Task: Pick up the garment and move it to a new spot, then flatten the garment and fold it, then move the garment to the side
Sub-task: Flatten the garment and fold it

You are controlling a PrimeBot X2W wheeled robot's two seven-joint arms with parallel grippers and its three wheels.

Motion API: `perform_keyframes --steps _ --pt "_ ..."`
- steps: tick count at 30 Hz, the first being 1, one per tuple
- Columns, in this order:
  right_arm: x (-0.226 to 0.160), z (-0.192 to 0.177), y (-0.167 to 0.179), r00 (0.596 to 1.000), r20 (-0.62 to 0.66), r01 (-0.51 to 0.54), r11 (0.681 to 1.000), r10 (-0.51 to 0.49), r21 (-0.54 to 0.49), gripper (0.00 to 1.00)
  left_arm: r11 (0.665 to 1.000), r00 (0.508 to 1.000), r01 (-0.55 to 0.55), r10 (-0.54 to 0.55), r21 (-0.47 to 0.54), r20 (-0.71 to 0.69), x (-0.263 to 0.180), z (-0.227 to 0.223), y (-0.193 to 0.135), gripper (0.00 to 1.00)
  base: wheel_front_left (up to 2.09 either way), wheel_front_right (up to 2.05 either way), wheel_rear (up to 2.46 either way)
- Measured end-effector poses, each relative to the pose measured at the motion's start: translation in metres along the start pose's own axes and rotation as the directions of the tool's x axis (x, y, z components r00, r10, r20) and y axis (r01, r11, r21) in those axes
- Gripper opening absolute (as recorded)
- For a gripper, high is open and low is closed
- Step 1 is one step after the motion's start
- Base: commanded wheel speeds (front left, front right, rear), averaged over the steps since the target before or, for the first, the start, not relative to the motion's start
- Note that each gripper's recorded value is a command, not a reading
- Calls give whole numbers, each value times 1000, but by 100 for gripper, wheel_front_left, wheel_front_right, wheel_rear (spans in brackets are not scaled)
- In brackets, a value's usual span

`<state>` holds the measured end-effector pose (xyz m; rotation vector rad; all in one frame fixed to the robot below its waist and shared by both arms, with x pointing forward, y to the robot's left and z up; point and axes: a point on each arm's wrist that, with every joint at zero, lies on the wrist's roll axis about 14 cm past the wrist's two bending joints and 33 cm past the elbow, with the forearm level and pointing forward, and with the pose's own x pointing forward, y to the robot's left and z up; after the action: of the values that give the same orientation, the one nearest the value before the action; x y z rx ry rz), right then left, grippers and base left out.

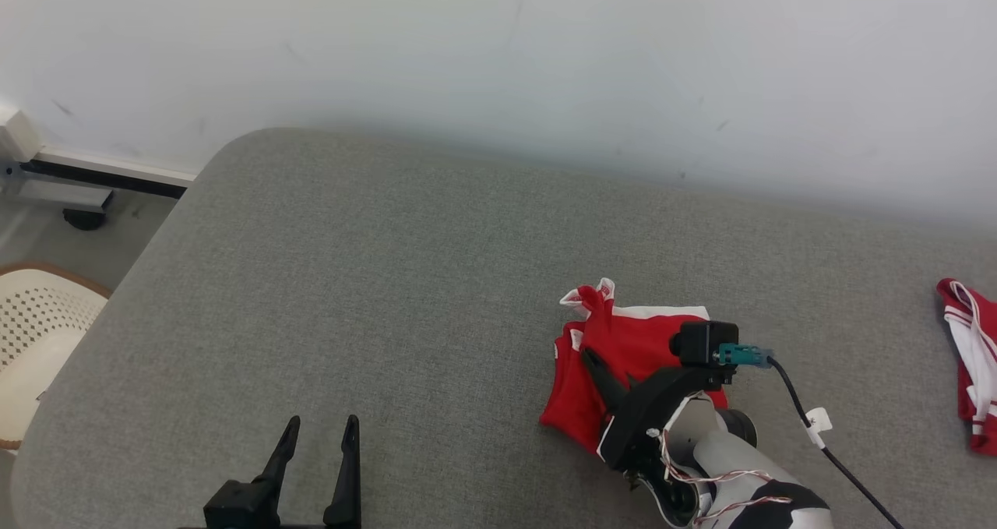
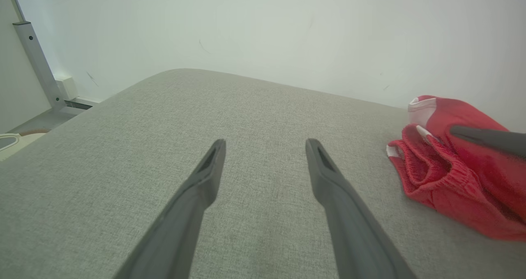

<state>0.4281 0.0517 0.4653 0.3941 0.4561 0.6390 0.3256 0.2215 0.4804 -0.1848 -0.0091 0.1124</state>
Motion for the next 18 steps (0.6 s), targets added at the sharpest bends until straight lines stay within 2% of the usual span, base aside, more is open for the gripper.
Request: perform_keyframes --steps 3,5,6,8,12,16,18 --pt "3 -14 -1 999 -33 6 1000 -6 -14 0 1000 1000 -6 6 -2 -3 1 -1 1 100 0 0 0" --pt "4 -16 -2 1000 -30 7 1000 -8 -16 72 1000 1000 -8 8 -3 3 4 2 1 100 0 0 0" --pt "5 -16 0 1000 -24 3 1000 -3 -17 97 1000 1000 -11 11 -3 2 4 2 2 100 0 0 0" --pt "5 -10 4 1000 8 -7 1000 7 -10 100 1000 1000 -12 12 -3 1 5 1 2 100 0 0 0" --pt "3 12 11 994 100 -34 999 35 -5 100 1000 1000 -14 14 0 6 6 3 2 100 0 0 0" --pt "-5 36 2 983 182 -28 1000 25 13 100 1000 1000 -16 16 0 9 6 4 3 100 0 0 0" --pt "-18 60 -19 967 254 10 999 -1 -34 100 1000 1000 -12 12 1 16 8 6 2 100 0 0 0"
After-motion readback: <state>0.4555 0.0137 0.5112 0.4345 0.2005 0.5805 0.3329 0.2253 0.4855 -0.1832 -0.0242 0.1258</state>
